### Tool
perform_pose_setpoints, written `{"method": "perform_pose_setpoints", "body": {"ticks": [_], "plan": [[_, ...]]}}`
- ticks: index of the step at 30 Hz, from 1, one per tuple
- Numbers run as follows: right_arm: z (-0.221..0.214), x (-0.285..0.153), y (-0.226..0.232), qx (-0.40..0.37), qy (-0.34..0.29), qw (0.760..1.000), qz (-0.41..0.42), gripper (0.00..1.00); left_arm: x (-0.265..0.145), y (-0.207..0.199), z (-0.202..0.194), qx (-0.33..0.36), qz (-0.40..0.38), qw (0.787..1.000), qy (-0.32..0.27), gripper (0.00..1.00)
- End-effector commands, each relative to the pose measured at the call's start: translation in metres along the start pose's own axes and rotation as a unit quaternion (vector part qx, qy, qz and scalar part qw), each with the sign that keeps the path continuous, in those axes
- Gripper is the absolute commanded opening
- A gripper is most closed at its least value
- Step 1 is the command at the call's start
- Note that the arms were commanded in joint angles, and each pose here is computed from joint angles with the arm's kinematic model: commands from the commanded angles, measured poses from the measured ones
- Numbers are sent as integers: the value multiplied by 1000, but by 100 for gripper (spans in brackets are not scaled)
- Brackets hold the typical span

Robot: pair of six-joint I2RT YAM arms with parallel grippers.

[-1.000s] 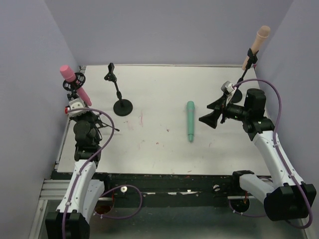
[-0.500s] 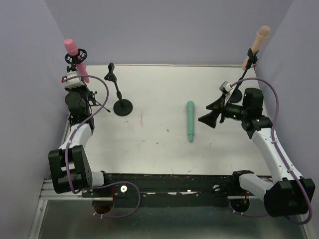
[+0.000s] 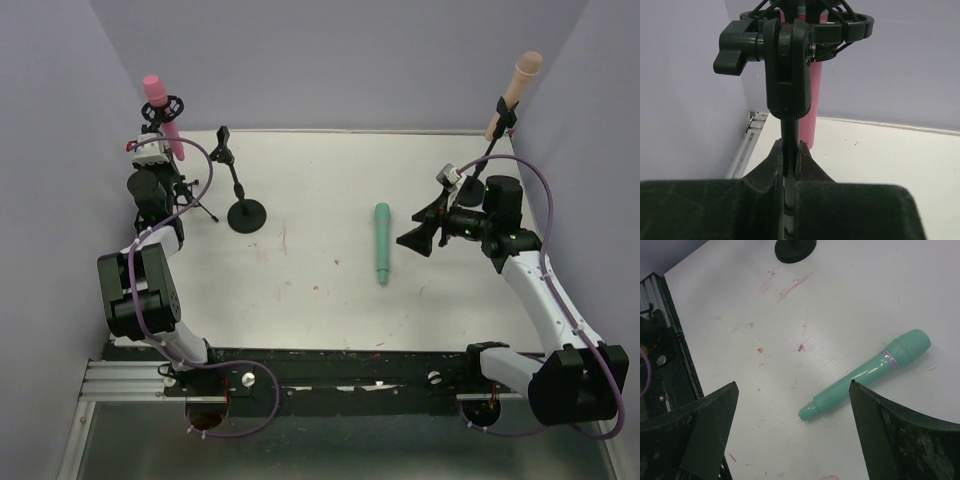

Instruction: Attach the microphones to the stand

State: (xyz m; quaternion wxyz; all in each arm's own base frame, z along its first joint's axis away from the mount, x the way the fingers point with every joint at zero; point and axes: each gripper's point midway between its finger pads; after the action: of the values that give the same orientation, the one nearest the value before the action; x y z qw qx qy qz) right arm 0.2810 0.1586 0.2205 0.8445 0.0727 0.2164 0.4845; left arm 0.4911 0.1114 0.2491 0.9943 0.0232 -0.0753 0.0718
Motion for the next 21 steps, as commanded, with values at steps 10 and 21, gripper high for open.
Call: {"method": "perform_pose_setpoints", "body": {"ticks": [10, 21], "plan": [[1, -3, 0, -11, 0, 1000, -4, 100, -22, -4, 32, 16, -17, 997, -73, 39], [7, -7, 6, -25, -9, 1000, -4, 100, -67, -1, 57, -16, 13, 996, -88, 70]]}}
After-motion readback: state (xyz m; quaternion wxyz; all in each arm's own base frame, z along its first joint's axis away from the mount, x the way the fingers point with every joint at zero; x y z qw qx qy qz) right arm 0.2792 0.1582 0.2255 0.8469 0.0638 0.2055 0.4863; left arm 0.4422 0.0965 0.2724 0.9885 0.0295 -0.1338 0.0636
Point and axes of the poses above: each gripper's point midway between its finger pads, its own x axis out along the fingers, its own y axis along the line the jaws close on, z = x × y, and after that the axes turned 5 degrees about x, right-handed
